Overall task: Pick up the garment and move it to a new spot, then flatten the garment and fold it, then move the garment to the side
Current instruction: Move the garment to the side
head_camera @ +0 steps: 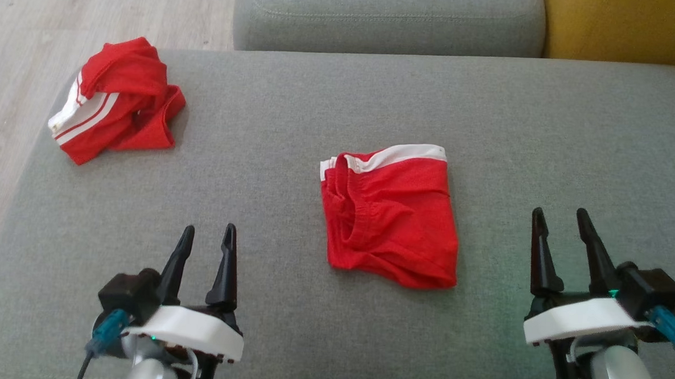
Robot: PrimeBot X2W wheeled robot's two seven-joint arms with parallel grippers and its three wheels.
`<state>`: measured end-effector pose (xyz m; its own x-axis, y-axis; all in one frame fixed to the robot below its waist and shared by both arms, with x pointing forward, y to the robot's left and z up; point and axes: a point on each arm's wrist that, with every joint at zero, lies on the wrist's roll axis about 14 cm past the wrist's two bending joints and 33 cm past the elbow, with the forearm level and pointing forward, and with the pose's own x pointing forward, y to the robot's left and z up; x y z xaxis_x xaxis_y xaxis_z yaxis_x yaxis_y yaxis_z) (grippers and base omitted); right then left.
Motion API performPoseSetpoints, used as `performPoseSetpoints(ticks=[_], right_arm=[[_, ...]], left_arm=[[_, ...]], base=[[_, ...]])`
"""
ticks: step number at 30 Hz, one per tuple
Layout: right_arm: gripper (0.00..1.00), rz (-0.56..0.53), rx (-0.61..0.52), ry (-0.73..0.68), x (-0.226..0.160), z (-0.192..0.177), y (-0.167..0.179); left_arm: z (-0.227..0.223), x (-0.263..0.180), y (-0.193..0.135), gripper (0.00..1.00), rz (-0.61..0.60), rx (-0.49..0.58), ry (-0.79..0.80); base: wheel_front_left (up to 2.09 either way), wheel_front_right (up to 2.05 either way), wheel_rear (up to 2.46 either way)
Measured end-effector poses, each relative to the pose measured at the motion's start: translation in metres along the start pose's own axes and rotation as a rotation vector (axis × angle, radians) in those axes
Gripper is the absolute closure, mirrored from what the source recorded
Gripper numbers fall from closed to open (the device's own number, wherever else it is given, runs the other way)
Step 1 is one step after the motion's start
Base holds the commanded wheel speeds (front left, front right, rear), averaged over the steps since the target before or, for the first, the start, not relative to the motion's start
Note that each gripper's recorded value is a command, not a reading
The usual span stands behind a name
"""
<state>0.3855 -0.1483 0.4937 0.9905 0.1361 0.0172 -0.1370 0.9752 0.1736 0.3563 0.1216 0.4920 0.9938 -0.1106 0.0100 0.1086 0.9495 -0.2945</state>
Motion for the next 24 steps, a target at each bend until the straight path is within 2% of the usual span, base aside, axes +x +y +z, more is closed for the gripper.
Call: performPoseSetpoints(ticks=[4,8,15,18,24], right_arm=[[0.0,0.004,-0.008,0.063,0.002,-0.011,0.001],[0.0,0.02,0.002,0.202,0.013,-0.03,0.005],[0.0,0.071,-0.016,0.366,0.061,-0.044,0.018],[0.0,0.11,0.001,0.484,0.076,-0.067,0.029],[0.0,0.155,-0.007,0.651,0.077,-0.104,0.034]], left_arm=[[-0.003,0.001,0.001,0.0,0.002,-0.001,0.01],[-0.01,0.003,0.005,0.0,0.016,-0.001,0.029],[-0.014,0.02,0.015,0.0,0.05,-0.02,0.038],[-0.015,0.028,0.025,0.0,0.077,-0.024,0.037],[-0.02,0.028,0.04,0.0,0.121,-0.023,0.052]], base=[[0.0,0.0,0.0],[0.0,0.0,0.0],[0.0,0.0,0.0],[0.0,0.0,0.0],[0.0,0.0,0.0]])
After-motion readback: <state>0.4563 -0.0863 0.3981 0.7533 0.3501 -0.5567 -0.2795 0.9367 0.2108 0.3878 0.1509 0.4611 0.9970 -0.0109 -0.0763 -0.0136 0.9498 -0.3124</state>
